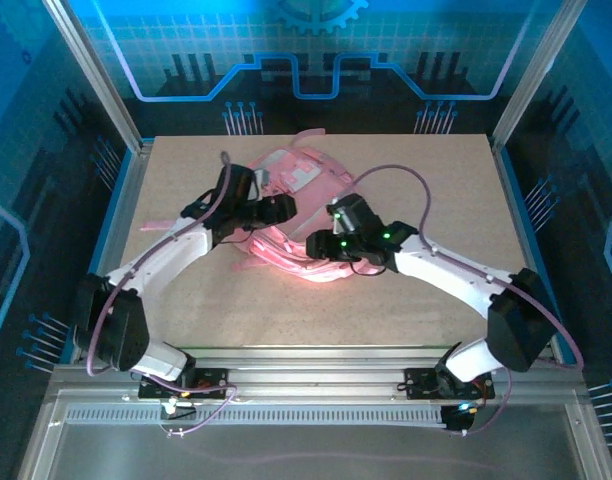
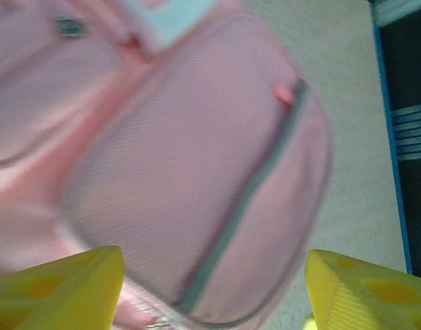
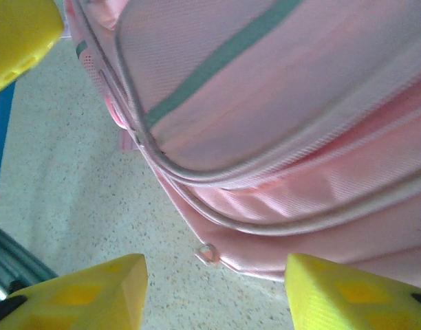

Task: Pack the student bag
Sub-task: Close the student bag at the top-center of the table, then zip the student bag at the top-center of the table.

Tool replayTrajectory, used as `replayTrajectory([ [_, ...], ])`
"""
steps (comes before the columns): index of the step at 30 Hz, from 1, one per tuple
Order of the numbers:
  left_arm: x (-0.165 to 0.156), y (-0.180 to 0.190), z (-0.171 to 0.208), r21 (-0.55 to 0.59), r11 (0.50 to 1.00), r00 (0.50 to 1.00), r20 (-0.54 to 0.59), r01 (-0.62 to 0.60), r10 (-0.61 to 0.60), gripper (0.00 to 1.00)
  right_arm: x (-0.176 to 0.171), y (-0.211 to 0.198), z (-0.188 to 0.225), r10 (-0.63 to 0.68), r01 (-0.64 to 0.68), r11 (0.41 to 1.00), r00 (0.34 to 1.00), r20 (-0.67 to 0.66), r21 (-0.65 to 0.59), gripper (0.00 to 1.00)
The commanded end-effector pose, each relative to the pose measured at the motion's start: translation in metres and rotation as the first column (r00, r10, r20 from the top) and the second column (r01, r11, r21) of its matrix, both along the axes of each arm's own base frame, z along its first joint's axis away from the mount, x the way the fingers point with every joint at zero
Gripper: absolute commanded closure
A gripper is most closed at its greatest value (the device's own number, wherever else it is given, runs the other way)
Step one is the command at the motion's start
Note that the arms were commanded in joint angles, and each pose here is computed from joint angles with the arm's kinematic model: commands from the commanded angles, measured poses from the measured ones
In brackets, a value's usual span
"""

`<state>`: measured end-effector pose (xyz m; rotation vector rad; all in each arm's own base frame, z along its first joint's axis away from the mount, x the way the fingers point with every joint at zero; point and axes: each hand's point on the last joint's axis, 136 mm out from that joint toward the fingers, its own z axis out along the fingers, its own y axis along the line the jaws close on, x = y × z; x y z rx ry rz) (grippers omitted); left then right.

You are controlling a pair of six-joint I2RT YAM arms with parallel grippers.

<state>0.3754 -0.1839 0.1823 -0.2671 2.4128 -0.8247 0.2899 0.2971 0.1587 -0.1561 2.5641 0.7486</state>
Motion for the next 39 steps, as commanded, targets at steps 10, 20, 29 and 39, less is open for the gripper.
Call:
replayTrajectory([
  [10,0.003,0.077,-0.045,-0.146,0.926,0.937,-0.078,-0.348,0.340,0.29,0.018,0.049,-0.018,-0.105,0.116,0.984,0.991,0.085,-0.134,0.55],
  [20,0.005,0.074,-0.084,-0.166,0.922,0.936,-0.111,-0.349,0.335,0.44,0.032,0.058,-0.047,-0.183,0.198,0.963,0.979,0.093,-0.183,0.59],
  [29,0.018,0.063,-0.109,-0.200,0.925,0.944,-0.137,-0.324,0.301,0.58,0.008,0.054,-0.027,-0.180,0.190,0.972,0.980,0.080,-0.137,0.59],
  [39,0.010,0.041,-0.107,-0.258,0.926,0.959,-0.132,-0.277,0.251,0.94,0.023,0.050,-0.049,-0.227,0.234,0.957,0.972,0.060,-0.169,0.60],
])
